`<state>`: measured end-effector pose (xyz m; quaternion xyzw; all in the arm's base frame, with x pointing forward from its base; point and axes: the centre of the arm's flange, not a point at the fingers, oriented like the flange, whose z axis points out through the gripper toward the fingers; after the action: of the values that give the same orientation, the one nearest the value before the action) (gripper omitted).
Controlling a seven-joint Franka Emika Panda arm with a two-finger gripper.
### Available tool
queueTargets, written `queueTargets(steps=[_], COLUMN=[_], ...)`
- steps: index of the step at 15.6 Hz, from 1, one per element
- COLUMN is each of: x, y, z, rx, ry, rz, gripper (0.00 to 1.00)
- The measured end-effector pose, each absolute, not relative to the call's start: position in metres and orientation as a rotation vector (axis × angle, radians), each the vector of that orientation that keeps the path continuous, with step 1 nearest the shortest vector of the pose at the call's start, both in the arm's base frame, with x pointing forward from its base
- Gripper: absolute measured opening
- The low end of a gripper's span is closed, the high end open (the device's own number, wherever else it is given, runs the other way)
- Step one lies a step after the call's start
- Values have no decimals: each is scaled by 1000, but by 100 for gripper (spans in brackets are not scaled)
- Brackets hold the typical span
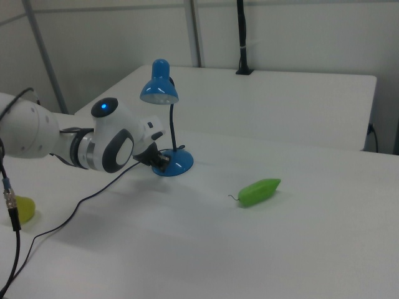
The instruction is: Turn off lamp
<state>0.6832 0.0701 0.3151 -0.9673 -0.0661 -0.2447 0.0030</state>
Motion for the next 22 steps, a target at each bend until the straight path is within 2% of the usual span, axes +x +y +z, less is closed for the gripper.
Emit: queueTargets(steps=[2,3,4,5,7,10,14,18,22], x=[676,671,665,658,644,620,583,553,544], y=[69,69,68,67,64,54,45,43,49], z=[335,346,358,369,392,434,509,579,614], rx=[-3063,-3078,-3093,-3105,-3123,-3138,-3142,-3142,-3103], ry=[-208,-208,-208,-208,-203,-181,-144,-69,-50], rz=[-650,-580,-505,-435,-303,-163,-48,13,10], gripper=[2,6,6,11,28,59,97,100,100])
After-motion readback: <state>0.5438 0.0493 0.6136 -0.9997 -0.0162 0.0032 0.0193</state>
